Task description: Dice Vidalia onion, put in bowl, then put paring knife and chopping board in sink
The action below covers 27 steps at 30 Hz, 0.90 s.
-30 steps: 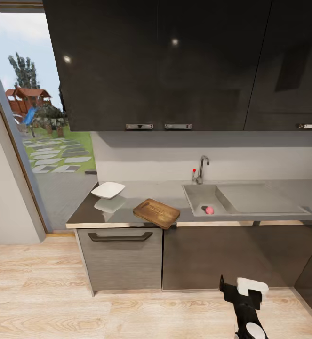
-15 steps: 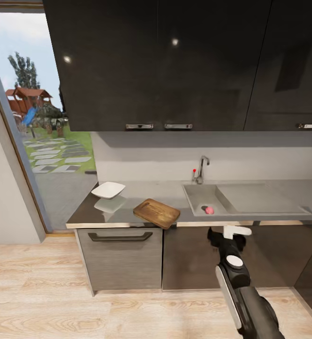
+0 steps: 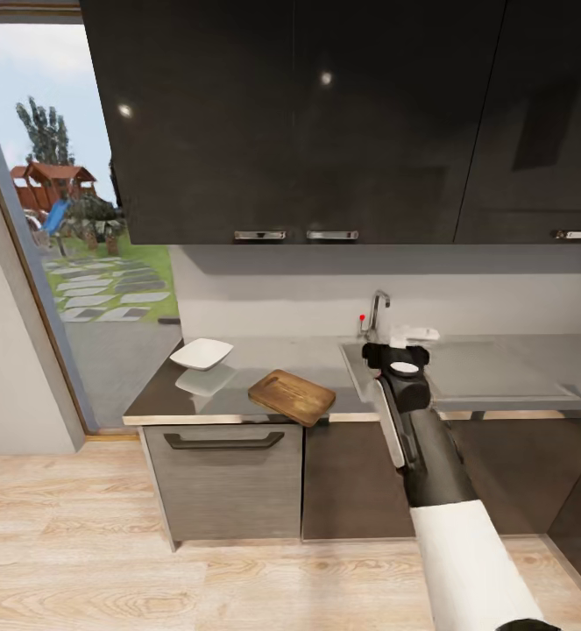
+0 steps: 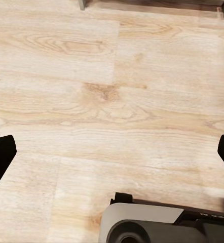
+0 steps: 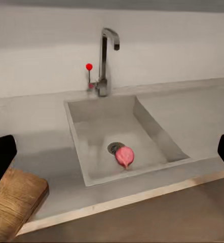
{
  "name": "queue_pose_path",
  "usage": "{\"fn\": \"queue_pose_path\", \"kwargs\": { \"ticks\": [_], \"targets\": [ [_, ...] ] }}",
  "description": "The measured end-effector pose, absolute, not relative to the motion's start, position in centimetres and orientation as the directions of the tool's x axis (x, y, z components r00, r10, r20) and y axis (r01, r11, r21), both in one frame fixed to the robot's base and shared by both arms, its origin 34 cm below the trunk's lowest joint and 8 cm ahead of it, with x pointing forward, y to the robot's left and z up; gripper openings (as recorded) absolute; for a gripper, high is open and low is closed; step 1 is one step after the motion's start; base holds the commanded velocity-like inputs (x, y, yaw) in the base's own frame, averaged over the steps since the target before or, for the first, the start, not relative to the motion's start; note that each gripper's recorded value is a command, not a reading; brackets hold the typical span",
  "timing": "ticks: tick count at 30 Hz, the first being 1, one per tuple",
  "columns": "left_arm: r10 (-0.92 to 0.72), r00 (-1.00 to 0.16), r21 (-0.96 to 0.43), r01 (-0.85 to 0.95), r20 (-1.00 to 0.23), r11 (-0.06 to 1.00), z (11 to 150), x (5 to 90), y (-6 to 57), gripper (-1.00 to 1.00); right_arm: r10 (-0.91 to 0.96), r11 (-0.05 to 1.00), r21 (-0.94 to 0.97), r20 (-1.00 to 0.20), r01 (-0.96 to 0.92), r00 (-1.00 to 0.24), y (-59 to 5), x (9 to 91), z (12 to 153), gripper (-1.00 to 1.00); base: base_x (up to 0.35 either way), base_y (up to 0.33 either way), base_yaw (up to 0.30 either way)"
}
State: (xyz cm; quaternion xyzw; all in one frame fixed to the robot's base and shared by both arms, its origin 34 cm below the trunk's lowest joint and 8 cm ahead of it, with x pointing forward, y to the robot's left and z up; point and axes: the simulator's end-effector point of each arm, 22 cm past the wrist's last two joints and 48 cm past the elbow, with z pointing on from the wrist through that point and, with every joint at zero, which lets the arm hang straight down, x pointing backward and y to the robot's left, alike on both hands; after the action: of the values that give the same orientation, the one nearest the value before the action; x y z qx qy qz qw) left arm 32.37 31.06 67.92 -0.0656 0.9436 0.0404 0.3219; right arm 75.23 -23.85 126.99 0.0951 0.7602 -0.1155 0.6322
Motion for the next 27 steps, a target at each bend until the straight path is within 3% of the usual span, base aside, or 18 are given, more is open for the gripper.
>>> {"fn": "queue_pose_path", "kwargs": {
  "ticks": [13,19,27],
  "targets": [
    [-0.099,-0.790,0.034,-0.151,-0.605,0.988,67.7,32.0,31.0,1.00,-0.114,0.964,-0.157,-0.974,0.216,-0.196,-20.0,81.5,134.7,1.00,0.032,-0.049,0.000],
    [-0.099,-0.791,0.034,-0.150,-0.603,0.988,67.7,31.8,31.0,1.00,-0.212,0.975,-0.195,-0.960,-0.106,-0.181,-11.0,81.5,134.0,1.00,0.151,-0.176,0.000],
    [-0.098,-0.791,0.036,-0.150,-0.604,0.988,67.7,31.8,31.1,1.00,-0.252,0.917,-0.167,-0.946,-0.363,-0.203,-7.1,80.4,131.9,1.00,0.213,-0.158,0.000]
  ]
}}
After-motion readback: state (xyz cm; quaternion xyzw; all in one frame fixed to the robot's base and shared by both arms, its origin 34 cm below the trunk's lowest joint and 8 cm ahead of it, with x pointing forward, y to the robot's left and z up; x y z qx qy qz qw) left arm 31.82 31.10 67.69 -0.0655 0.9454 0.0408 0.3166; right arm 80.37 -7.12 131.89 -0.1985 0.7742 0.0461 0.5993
